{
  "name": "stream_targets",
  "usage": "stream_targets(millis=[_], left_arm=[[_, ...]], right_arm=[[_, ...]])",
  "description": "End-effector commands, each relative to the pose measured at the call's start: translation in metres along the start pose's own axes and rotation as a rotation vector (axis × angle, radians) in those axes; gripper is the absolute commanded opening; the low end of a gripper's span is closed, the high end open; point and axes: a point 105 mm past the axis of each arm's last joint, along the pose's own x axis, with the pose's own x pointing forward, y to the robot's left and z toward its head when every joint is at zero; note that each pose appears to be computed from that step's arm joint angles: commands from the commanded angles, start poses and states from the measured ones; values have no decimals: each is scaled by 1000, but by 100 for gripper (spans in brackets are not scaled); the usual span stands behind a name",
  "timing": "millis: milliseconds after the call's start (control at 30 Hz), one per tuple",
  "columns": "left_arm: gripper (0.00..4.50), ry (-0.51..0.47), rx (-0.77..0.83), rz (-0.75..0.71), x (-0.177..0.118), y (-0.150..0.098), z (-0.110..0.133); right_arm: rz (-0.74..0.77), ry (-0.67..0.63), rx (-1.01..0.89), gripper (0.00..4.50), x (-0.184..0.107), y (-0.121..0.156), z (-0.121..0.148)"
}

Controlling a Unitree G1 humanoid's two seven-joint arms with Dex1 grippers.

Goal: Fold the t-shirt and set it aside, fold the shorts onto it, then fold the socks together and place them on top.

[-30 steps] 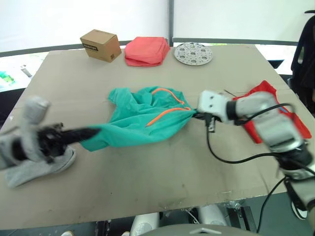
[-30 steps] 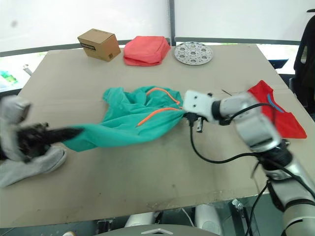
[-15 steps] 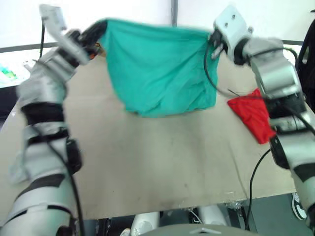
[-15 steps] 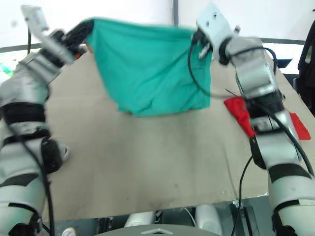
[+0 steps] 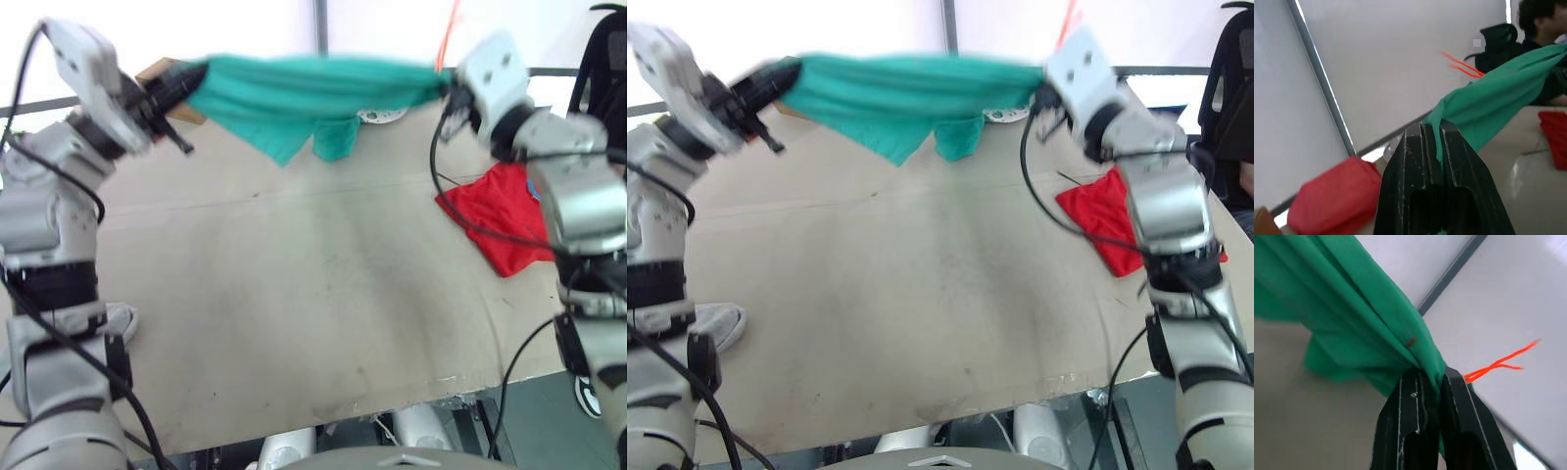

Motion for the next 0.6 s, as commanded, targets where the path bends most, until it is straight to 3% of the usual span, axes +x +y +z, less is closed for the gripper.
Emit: stream_targets(millis=[33,67,133,200,300,433,533,600], left_arm=[[0,40,9,-89,-18,-30,-4],[0,71,-11,-110,-22,-37,-13],[0,72,-104,17,-32,-17,-22],[0,40,-145,107,-36,4,-17],[0,27,-172,111,-38,9,-9],[0,-30,-164,260,-40,36,2],[0,-88,-7,544,-46,89,22],[0,-171,101,742,-60,122,52]], right_arm=[[85,102,25,5,-29,28,-18],[110,127,19,5,-34,35,-24],[125,133,37,5,-39,37,-24],[117,120,66,5,-38,28,-18],[107,107,59,5,-33,21,-13],[65,71,51,5,-15,14,-5],[-119,-17,39,5,21,-20,22],[-287,-171,38,5,36,-55,64]])
